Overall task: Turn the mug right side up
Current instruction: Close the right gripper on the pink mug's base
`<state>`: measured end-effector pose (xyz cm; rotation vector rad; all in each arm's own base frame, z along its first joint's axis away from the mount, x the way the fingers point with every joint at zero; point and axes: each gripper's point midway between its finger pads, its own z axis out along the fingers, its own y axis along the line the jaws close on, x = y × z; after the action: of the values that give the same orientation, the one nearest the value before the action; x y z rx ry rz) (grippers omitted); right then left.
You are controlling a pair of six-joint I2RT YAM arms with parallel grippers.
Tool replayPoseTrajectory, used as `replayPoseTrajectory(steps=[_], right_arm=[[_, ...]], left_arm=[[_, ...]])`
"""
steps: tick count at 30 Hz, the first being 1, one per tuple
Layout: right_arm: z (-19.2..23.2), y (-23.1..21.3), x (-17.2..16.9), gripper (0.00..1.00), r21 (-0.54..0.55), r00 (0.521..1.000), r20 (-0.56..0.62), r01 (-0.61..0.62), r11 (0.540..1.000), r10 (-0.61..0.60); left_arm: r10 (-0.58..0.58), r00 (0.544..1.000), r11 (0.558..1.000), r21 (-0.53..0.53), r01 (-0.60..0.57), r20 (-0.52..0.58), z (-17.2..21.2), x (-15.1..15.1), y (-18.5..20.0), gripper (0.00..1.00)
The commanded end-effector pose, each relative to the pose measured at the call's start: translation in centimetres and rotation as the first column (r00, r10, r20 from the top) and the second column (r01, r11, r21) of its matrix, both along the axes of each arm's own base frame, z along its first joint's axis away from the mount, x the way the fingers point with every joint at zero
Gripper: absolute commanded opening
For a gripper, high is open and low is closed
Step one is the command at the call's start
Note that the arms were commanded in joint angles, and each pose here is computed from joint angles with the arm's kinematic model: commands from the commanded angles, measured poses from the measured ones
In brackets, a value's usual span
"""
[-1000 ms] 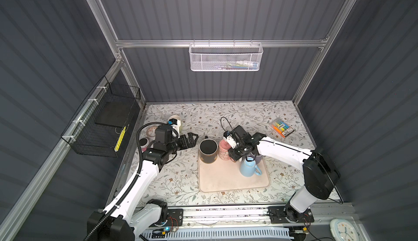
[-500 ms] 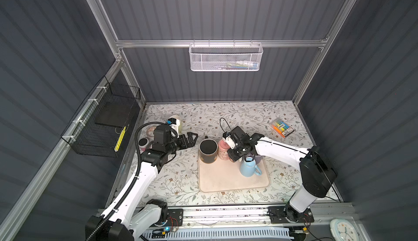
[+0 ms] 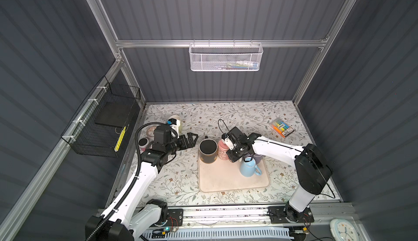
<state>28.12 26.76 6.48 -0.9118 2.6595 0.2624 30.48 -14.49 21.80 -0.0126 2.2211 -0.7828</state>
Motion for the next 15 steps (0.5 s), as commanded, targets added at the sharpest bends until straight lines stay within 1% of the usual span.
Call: replayPoseTrajectory(steps=[1,6,11,15], right_arm=[[0.9,0.4,0.9,0.22,0.016,0.999,0.032,0.019,1.0,-0.019],[1.3,0.5,0.8,0.12,0.023,0.999,0.037,0.016,1.0,-0.017],[2.0,0.4,0.6,0.0,0.037,0.999,0.05,0.019,0.999,-0.021],[3.1,0.6,0.6,0.0,0.07,0.997,0.073,0.024,0.997,-0.029]], left_arm=[[-0.012,1.0,1.0,-0.018,0.012,-0.007,0.5,-0.4,-0.3,1.0],[-0.009,1.0,1.0,-0.019,0.009,-0.01,0.3,-0.4,-0.3,1.0],[-0.012,1.0,1.0,-0.026,0.012,-0.011,0.4,-0.4,-0.3,1.0],[-0.012,1.0,0.999,-0.03,0.011,-0.008,0.7,-0.6,-0.3,1.0]])
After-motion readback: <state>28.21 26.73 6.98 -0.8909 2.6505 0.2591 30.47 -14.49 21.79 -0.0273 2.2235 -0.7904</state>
